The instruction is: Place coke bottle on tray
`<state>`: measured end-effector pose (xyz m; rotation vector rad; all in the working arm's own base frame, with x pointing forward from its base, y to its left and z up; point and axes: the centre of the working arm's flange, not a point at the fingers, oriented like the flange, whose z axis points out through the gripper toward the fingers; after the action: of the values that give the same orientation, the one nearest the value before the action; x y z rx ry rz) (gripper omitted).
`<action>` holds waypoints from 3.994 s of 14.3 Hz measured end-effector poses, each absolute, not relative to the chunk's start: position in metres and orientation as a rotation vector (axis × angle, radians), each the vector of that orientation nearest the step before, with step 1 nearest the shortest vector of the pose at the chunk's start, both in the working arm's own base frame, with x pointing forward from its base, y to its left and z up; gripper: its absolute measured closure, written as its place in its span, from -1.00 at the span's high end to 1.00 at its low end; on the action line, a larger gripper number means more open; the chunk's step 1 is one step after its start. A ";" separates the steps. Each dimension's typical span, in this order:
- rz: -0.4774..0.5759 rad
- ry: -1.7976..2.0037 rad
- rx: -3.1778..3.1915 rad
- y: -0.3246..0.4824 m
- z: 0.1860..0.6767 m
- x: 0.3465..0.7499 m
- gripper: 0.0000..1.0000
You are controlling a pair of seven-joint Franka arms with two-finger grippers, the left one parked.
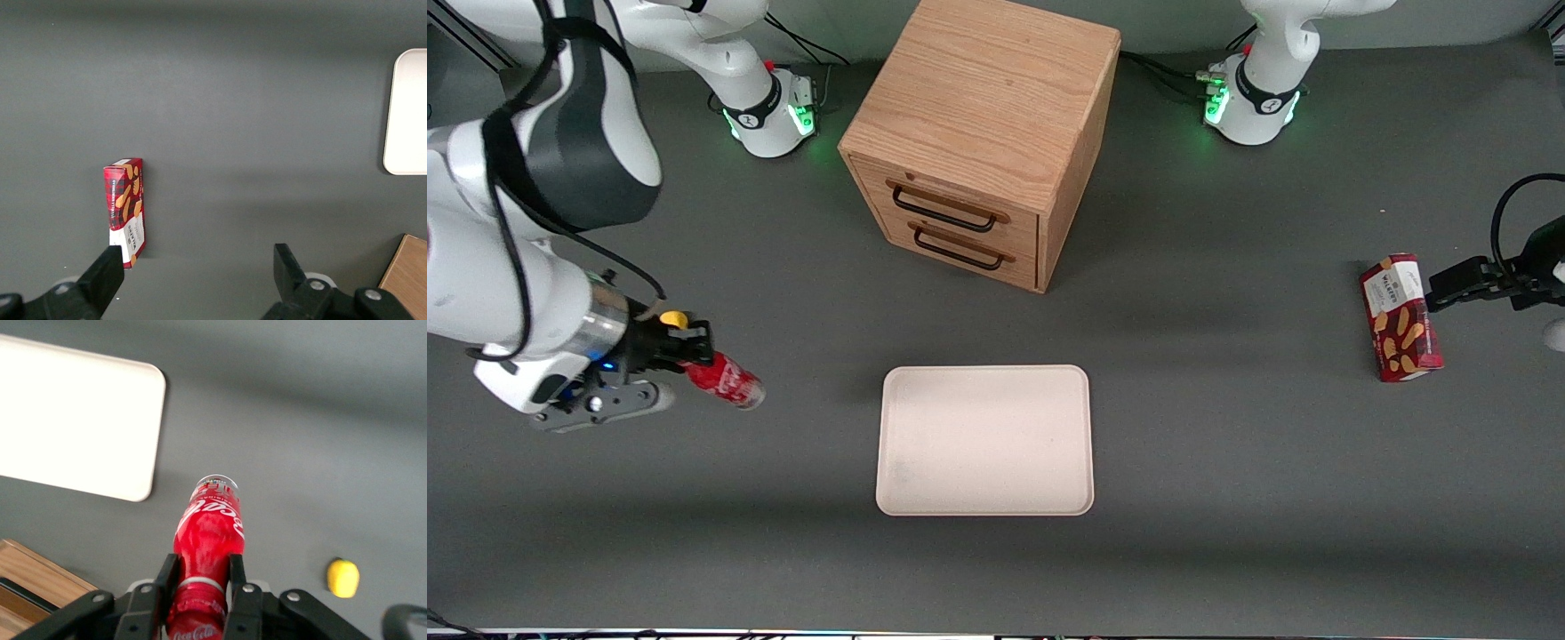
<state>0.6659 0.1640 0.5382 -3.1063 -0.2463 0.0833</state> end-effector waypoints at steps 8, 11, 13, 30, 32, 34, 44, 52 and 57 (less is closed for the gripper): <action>0.000 -0.135 -2.999 0.273 0.449 0.702 -0.30; -0.029 -0.105 -2.987 0.297 0.390 0.714 -0.30; -0.027 -0.111 -3.001 0.309 0.355 0.717 -0.30; -0.005 -0.137 -3.082 0.328 0.315 0.710 -0.30; -0.004 -0.136 -3.084 0.328 0.314 0.710 -0.30; -0.004 -0.135 -3.084 0.328 0.314 0.710 -0.27; -0.025 -0.128 -3.094 0.327 0.315 0.712 1.00; -0.067 -0.108 -3.087 0.319 0.344 0.716 1.00; -0.080 -0.039 -3.095 0.273 0.424 0.697 1.00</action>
<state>0.6972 0.2731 0.4242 -3.0953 -0.0388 -0.0799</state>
